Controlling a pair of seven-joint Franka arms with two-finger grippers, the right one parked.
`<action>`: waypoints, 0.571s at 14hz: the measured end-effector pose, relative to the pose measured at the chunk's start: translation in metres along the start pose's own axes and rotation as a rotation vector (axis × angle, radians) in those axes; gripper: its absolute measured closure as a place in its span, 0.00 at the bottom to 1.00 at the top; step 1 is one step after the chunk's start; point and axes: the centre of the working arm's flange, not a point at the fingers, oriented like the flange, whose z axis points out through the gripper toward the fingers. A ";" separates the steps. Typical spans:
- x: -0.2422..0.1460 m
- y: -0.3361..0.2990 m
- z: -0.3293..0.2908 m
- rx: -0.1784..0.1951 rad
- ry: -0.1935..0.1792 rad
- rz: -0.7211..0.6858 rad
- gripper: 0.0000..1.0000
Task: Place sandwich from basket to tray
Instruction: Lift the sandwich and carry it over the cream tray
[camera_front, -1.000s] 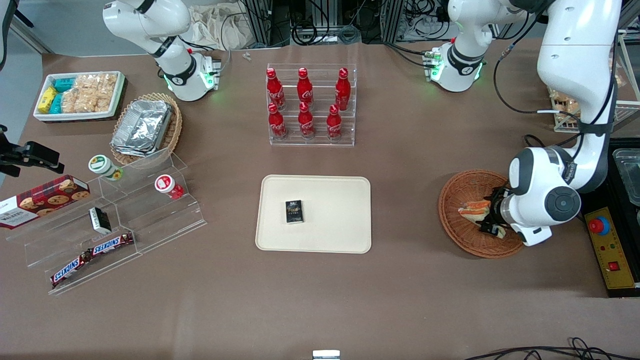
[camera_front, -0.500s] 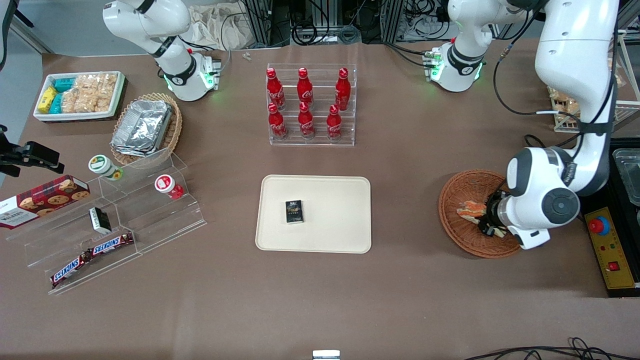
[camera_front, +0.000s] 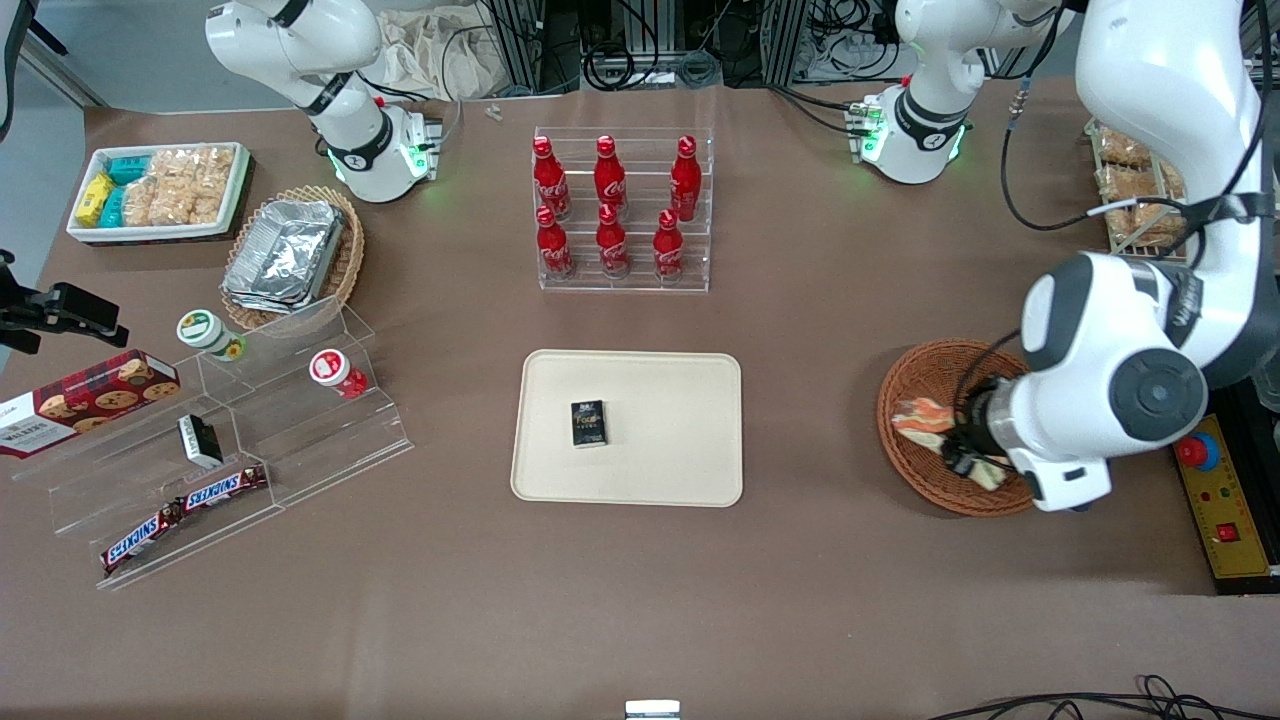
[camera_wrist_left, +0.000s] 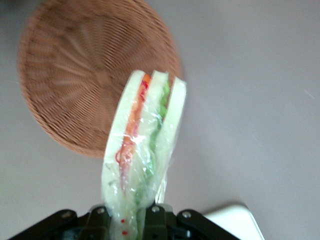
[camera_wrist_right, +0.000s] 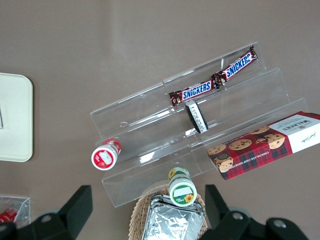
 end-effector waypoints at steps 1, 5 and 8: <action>-0.031 0.012 -0.009 -0.025 -0.007 0.091 0.81; -0.148 0.050 0.020 -0.044 -0.023 0.544 0.81; -0.220 0.077 0.095 -0.021 -0.057 0.696 0.81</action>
